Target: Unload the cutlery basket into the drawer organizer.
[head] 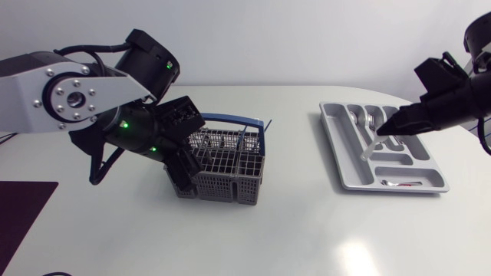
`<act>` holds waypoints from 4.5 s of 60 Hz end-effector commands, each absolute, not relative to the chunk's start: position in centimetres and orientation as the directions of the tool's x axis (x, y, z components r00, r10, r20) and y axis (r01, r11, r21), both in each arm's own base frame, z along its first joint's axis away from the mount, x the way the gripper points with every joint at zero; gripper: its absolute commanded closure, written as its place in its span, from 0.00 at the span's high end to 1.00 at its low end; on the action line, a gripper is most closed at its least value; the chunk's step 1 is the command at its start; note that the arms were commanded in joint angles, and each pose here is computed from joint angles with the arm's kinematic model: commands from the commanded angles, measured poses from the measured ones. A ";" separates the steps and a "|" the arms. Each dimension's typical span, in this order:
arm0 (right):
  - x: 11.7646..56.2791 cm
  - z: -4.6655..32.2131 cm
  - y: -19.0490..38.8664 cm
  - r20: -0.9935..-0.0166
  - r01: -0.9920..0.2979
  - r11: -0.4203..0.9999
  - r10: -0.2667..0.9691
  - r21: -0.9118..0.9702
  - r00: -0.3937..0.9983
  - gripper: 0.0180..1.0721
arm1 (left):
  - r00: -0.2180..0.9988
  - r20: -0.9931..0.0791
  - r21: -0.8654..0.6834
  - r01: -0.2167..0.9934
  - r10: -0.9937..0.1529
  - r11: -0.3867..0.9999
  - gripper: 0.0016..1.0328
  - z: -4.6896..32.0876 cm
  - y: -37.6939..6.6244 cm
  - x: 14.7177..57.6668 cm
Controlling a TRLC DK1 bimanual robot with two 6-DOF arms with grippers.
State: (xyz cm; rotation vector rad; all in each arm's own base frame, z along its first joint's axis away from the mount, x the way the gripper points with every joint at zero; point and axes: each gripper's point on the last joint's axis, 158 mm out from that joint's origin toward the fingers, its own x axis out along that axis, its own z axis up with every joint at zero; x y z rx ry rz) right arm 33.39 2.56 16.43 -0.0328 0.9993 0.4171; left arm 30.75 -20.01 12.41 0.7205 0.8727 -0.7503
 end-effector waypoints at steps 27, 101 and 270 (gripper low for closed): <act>33.5 7.3 -10.0 -0.896 -0.211 0.967 -0.039 -0.146 0.443 0.09 | 0.428 -0.862 0.224 0.802 -0.271 0.554 0.65 12.1 -19.4 30.4; 35.2 8.9 -1.5 -0.847 -0.334 0.936 0.087 -0.110 0.524 0.61 | 0.443 -0.857 0.236 0.792 -0.264 0.564 0.65 12.4 -18.0 30.1; 34.1 8.6 38.0 -0.793 -0.605 0.795 0.397 0.046 0.462 0.09 | 0.444 -0.782 0.250 0.867 -0.437 0.432 0.78 8.8 -15.1 28.1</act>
